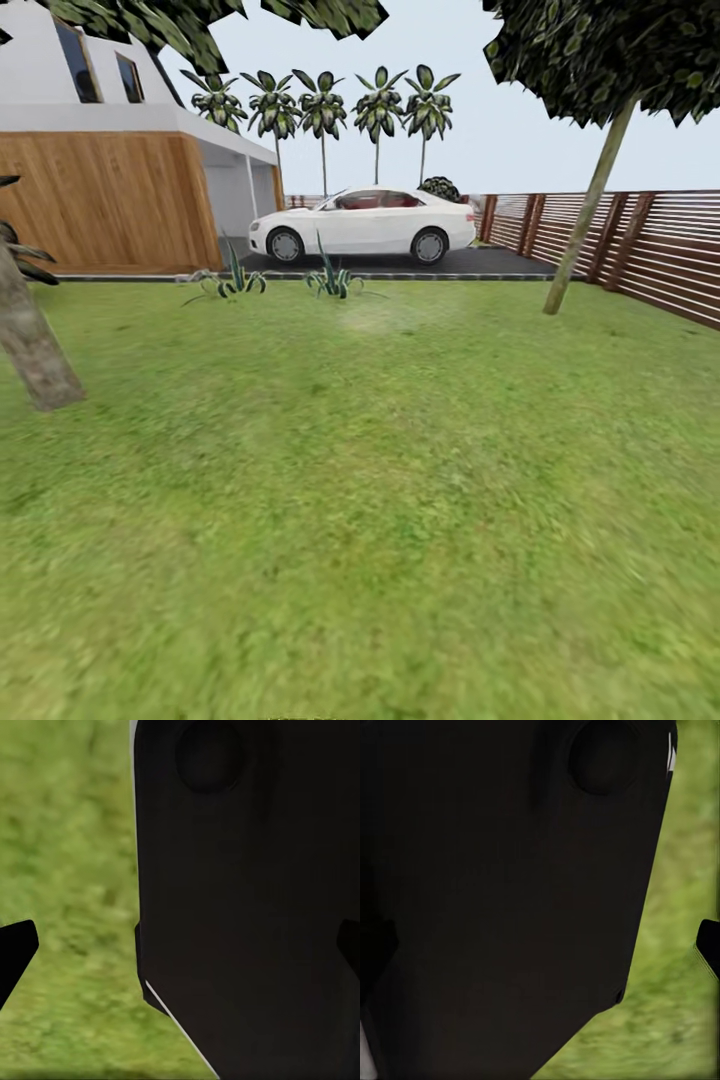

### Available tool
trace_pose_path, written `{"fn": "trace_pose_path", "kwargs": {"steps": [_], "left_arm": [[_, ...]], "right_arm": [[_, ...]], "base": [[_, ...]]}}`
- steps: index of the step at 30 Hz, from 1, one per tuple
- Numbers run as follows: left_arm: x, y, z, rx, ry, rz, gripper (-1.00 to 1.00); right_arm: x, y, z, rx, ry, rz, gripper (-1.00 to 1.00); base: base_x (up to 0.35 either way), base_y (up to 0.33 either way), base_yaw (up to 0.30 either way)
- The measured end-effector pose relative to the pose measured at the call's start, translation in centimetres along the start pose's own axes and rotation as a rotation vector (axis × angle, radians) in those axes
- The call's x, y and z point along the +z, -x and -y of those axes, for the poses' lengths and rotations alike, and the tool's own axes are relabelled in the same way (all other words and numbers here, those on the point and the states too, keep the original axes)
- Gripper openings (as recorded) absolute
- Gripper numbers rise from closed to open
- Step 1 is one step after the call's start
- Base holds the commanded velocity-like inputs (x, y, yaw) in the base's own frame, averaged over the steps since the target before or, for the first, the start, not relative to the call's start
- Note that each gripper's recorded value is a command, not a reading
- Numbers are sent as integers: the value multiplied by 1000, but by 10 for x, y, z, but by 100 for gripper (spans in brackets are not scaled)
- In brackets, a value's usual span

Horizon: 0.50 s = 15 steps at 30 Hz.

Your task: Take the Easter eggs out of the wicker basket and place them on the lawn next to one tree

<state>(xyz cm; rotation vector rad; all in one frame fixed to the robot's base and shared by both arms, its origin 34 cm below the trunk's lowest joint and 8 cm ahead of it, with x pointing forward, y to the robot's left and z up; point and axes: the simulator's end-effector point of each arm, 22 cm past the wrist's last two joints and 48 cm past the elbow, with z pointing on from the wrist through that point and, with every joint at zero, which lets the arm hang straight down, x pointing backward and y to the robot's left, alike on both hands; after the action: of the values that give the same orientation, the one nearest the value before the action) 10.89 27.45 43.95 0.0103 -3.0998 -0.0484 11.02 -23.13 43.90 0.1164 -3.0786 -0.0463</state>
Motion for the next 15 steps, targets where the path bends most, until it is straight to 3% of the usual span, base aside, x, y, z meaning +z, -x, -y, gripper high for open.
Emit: {"fn": "trace_pose_path", "kwargs": {"steps": [15], "left_arm": [[0, -1, 0, 0, 0, -3, 100]], "right_arm": [[0, -1, 0, 0, 0, -3, 100]], "base": [[0, 0, 278]]}}
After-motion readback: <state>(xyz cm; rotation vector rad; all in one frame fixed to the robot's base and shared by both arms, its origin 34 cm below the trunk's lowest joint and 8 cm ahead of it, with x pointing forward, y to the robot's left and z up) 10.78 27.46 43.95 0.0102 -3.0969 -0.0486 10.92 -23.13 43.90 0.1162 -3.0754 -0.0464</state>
